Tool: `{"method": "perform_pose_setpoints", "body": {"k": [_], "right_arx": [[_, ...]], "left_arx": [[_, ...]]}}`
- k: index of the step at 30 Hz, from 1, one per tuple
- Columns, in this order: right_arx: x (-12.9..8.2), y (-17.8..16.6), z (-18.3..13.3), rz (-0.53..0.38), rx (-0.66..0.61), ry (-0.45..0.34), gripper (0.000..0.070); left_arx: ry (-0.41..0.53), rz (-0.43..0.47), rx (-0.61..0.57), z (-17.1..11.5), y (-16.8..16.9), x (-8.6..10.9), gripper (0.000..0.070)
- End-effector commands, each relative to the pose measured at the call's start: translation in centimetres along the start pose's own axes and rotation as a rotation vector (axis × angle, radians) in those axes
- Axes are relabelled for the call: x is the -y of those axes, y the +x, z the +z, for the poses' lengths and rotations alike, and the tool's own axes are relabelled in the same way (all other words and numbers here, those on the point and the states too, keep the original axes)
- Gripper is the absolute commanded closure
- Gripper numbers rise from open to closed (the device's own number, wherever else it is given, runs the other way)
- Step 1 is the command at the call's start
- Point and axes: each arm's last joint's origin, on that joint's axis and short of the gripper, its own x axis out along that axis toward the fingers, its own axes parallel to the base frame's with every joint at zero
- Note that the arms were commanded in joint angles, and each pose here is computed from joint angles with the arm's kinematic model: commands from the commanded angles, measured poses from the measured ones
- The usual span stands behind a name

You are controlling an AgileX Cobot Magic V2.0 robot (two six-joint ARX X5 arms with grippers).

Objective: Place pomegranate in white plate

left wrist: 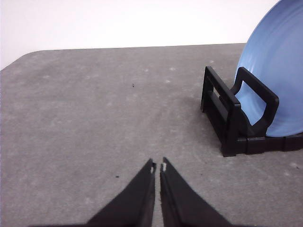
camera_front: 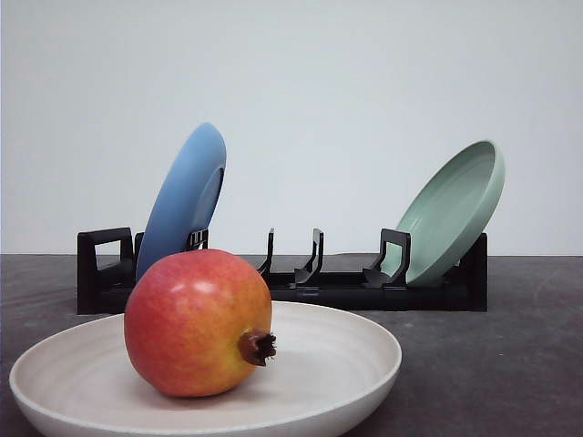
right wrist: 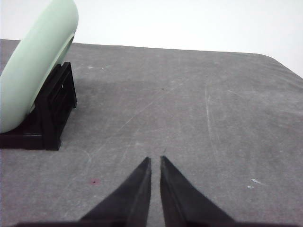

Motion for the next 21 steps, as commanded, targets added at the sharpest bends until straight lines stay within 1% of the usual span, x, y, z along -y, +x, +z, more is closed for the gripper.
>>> {"method": "perform_pose_setpoints", "body": {"k": [1, 21], "right_arx": [[-0.01, 0.03, -0.05, 0.001, 0.005, 0.004, 0.0668], [-0.01, 0.03, -0.04, 0.001, 0.005, 0.004, 0.0668]], "left_arx": [[-0.003, -0.006, -0.014, -0.36, 0.10, 0.02, 0.0700], [-0.003, -0.006, -0.014, -0.36, 0.10, 0.02, 0.0700]]}}
